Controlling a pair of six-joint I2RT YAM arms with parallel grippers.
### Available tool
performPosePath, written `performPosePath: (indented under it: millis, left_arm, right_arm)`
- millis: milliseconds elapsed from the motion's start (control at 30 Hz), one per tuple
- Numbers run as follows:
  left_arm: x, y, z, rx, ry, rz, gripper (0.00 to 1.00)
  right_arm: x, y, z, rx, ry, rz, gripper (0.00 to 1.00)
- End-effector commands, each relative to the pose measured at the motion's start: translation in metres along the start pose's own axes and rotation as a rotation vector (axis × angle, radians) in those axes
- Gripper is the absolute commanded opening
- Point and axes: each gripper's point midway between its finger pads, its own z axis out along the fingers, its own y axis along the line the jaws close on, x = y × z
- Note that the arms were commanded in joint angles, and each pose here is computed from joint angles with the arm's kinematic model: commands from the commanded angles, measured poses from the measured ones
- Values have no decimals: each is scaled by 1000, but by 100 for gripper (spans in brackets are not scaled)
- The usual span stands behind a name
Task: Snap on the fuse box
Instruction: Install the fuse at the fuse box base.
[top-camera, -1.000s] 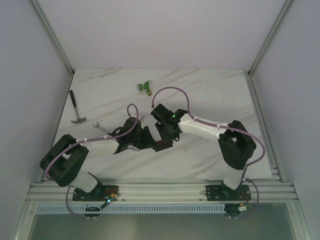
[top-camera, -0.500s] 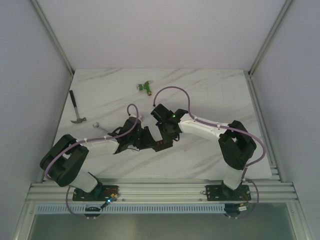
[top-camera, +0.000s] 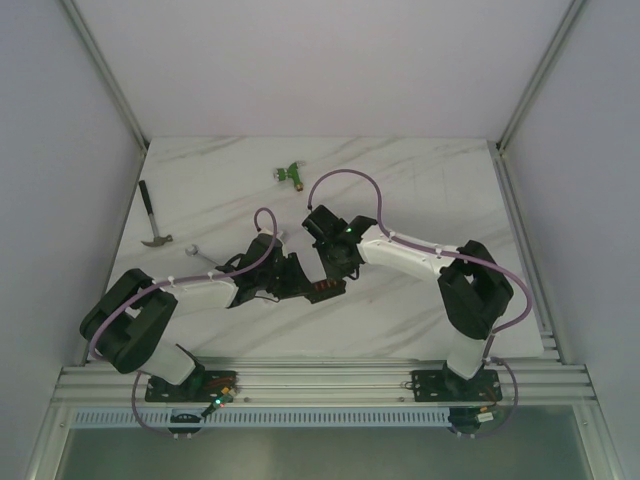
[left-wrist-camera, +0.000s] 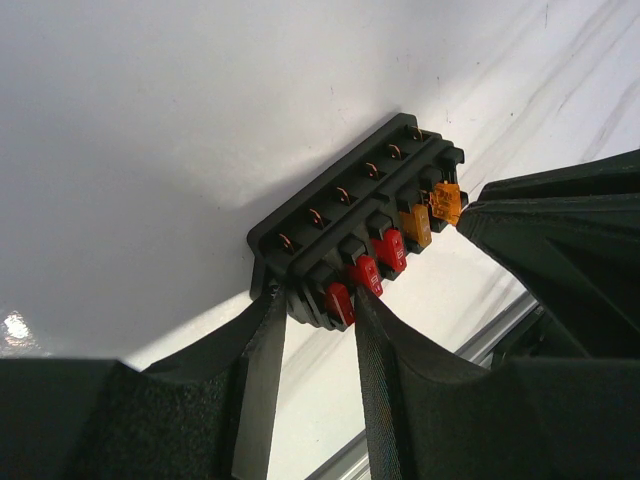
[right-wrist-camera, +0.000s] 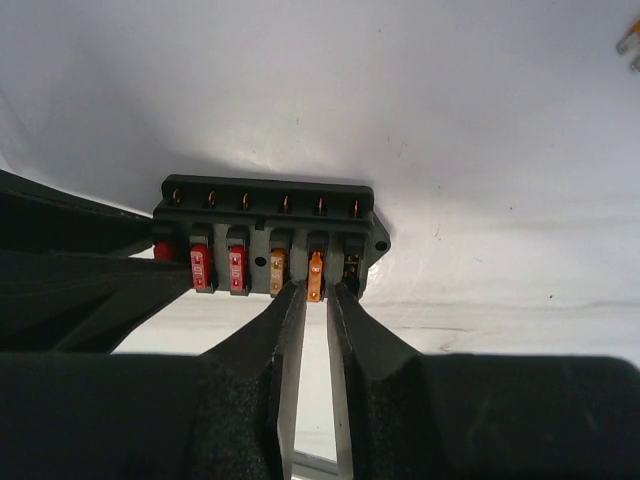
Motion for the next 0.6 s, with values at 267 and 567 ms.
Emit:
performPosePath:
  millis: [267,567]
  left_arm:
    - [1,1,0,-20,15,9,43]
    - [1,2,1,-22,17,8,43]
  right_arm:
    - [0,0,7,1,26,15,19]
    - [10,1,13,-15,68,20,9]
